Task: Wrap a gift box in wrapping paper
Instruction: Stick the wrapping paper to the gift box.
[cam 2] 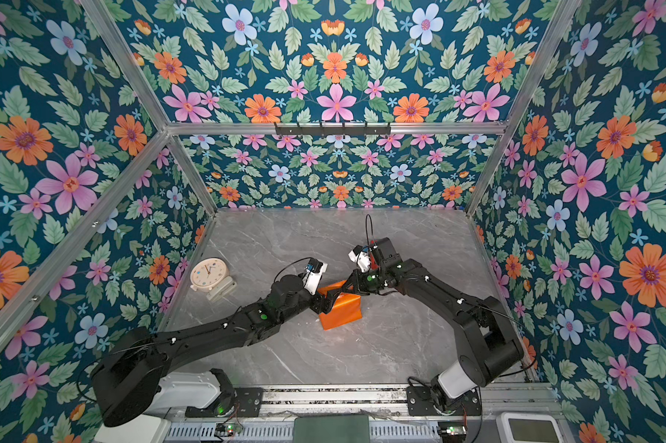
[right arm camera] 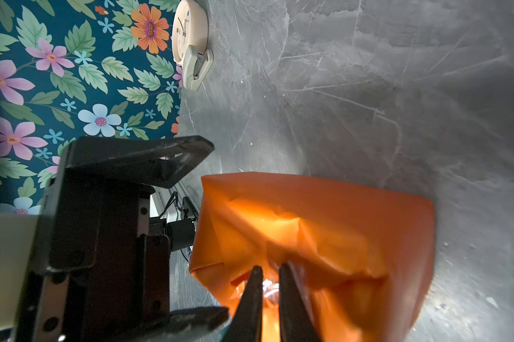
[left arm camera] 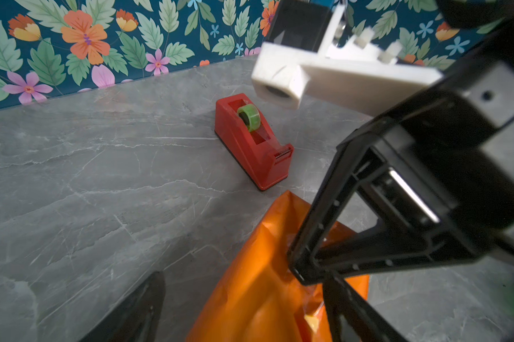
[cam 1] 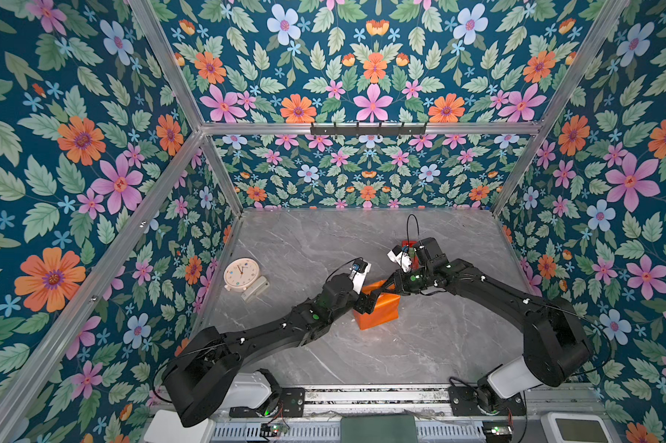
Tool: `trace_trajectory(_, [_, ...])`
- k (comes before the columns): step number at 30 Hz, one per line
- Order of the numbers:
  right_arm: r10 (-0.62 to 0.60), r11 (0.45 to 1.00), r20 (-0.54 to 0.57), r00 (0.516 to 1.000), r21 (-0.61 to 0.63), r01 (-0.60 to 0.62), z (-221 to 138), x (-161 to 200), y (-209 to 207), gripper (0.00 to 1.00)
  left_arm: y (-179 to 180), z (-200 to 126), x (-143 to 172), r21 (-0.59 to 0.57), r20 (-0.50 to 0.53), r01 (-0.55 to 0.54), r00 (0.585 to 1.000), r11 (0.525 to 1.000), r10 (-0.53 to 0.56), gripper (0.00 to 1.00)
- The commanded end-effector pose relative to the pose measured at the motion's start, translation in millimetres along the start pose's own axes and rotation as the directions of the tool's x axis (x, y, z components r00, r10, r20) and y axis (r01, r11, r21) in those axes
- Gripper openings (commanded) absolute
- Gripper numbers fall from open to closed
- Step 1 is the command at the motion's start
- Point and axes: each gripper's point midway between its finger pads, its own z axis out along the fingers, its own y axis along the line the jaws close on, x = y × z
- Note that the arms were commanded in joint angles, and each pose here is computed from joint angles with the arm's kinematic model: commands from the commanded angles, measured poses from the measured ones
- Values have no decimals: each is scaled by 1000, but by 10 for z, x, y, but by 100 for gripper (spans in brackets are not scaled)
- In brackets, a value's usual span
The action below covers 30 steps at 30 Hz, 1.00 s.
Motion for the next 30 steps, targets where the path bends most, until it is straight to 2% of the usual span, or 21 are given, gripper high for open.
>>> trace_trajectory(1, [89, 994, -34, 995, 59, -87, 12, 126, -147, 14, -45, 29, 79, 29, -32, -18, 999, 999, 19, 83])
trace_trajectory(9, [120, 991, -11, 993, -60, -121, -38, -26, 78, 14, 6, 72, 411, 16, -154, -48, 987, 999, 49, 81])
trace_trajectory(15, [113, 989, 22, 993, -97, -111, -140, -129, 211, 14, 0, 54, 444, 24, -180, -74, 981, 997, 77, 80])
trace_trajectory(30, [111, 993, 30, 993, -37, -110, -175, -91, 70, 14, 4, -42, -269, -19, 44, 22, 999, 1000, -21, 88])
